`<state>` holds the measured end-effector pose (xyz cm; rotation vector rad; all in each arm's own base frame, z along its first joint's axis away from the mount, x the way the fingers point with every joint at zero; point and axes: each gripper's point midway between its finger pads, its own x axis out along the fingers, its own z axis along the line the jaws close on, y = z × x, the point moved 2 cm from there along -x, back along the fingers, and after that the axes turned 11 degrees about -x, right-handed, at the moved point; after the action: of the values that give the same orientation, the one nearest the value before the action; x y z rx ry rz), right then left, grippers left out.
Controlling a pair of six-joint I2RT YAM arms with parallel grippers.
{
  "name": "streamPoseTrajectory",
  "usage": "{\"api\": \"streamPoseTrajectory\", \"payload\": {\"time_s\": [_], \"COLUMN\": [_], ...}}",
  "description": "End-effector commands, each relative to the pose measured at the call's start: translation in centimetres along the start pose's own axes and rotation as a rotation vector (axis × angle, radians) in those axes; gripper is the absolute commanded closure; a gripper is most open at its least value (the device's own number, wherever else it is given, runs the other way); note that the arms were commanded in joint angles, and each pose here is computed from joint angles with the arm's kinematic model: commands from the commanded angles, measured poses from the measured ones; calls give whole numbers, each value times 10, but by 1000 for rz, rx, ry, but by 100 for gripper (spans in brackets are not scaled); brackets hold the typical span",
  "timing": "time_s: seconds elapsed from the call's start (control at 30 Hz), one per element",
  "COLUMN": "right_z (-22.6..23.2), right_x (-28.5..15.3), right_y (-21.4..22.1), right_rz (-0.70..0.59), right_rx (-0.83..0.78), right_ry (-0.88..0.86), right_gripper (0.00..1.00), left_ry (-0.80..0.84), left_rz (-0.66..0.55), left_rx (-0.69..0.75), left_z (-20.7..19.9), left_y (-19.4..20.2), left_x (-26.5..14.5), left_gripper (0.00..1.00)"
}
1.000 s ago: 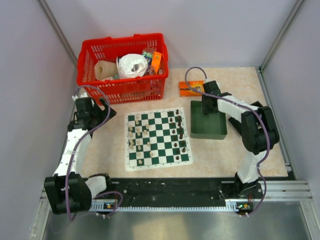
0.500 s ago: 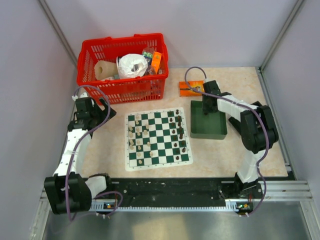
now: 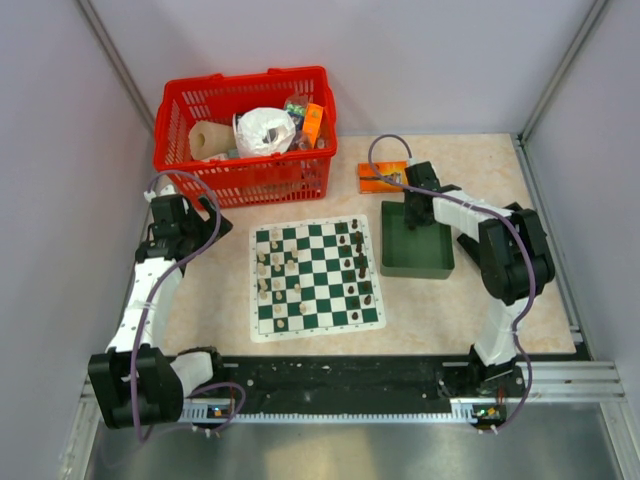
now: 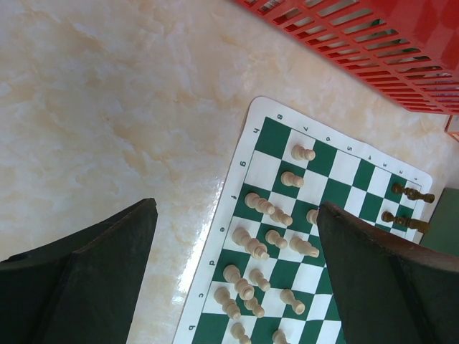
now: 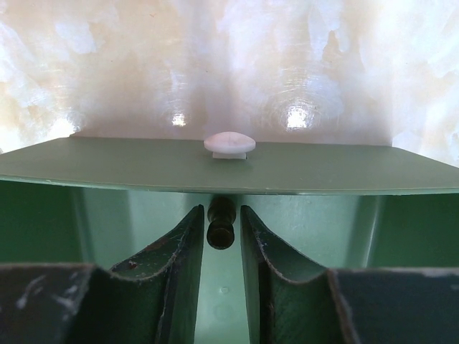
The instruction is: Set up the chess pieces on the board
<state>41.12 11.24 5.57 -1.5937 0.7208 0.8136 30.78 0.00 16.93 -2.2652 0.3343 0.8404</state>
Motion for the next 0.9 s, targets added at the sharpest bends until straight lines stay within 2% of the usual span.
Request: {"api": "streamPoseTrajectory", "payload": {"time_s": [0.0,0.2,0.37,0.5,0.7,0.87], "right_z": [-2,-3,-5,-5,6,27], "right_x": [-4,-6,-13,-25,-61,-103], "right_y": [-25,-26,-29,-34,-35,-18], "right_rz": [-70,-75,-92,-109,-144,-169], "right_rx": [14,17,19,25,-1,-26], "right_ry": [0,3,6,-5,-17,-56], "right_gripper": [74,77,85,86,86,86], "left_ry": [30,28,28,32,35,36], "left_rz": [-39,-41,-42,-37,-38,-44], "left_rx": [16,15,18,15,16,20], "left_z": [-10,-9,-9,-10,-10,-9], "left_y": [-12,-12,-12,-11,-11,-11], "left_x": [-2,-2,-3,-2,-3,-5], "left_gripper": [2,2,1,1,1,2]}}
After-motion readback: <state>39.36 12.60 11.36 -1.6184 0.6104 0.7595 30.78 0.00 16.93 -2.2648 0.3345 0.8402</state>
